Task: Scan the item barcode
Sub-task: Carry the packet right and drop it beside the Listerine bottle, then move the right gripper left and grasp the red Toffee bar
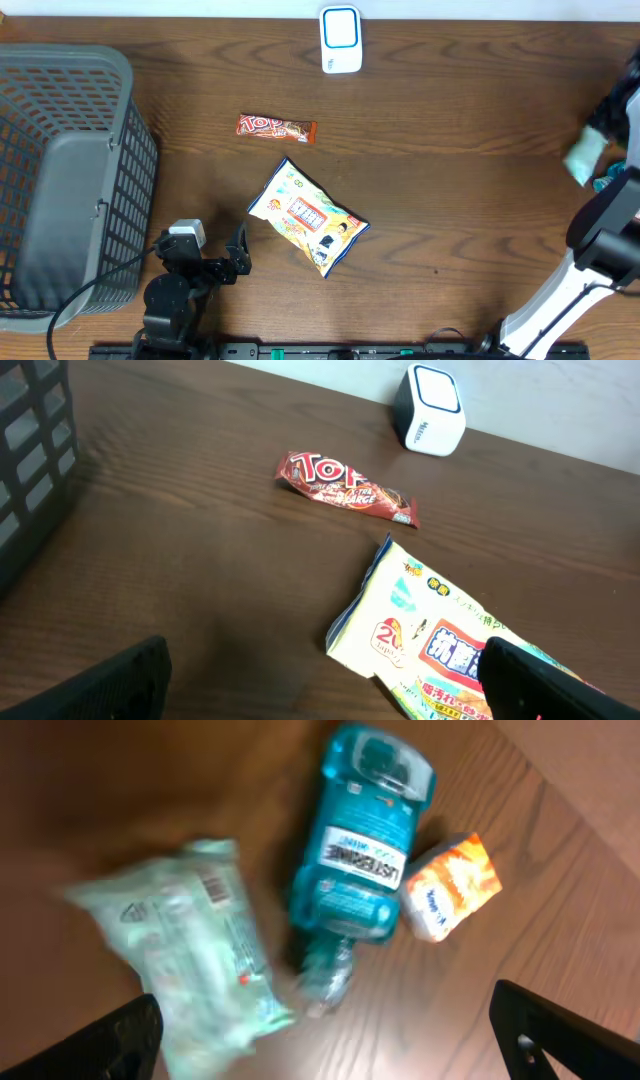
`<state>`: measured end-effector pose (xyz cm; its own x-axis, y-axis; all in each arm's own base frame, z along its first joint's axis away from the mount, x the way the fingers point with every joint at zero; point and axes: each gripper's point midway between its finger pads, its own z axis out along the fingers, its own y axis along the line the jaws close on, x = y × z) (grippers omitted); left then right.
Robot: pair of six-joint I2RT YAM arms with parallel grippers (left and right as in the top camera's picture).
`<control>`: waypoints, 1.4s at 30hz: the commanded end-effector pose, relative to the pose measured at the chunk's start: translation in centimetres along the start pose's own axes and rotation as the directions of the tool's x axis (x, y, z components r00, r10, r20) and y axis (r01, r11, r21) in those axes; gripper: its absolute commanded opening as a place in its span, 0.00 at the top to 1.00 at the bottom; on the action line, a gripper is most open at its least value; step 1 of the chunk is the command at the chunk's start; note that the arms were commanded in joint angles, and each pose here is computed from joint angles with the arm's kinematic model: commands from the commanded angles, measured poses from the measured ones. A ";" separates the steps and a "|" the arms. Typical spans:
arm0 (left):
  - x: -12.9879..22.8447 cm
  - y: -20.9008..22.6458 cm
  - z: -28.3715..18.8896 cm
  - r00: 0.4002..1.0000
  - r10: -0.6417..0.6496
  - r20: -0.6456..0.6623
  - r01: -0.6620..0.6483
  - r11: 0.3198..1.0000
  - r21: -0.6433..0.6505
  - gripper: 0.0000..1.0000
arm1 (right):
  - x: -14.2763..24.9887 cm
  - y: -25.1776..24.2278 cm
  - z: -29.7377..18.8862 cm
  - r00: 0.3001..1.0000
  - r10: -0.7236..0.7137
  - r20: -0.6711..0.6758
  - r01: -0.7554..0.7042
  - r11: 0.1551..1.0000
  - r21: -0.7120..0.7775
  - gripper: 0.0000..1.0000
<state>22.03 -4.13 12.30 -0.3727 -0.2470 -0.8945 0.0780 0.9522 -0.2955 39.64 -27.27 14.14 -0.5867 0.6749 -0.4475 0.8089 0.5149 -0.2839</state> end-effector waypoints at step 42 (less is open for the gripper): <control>1.0 0.3 0.2 1.000 -0.009 -0.026 0.008 1.000 -0.010 0.02 | 45.3 42.5 -25.7 -0.034 -0.478 0.877 0.885 -0.423 -0.196 0.35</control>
<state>22.03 -4.13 12.30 -0.3727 -0.2470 -0.8945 0.0780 0.9522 -0.2955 45.98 39.50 4.85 -0.3139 -0.7247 -0.6134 -0.8776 0.4680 -0.1038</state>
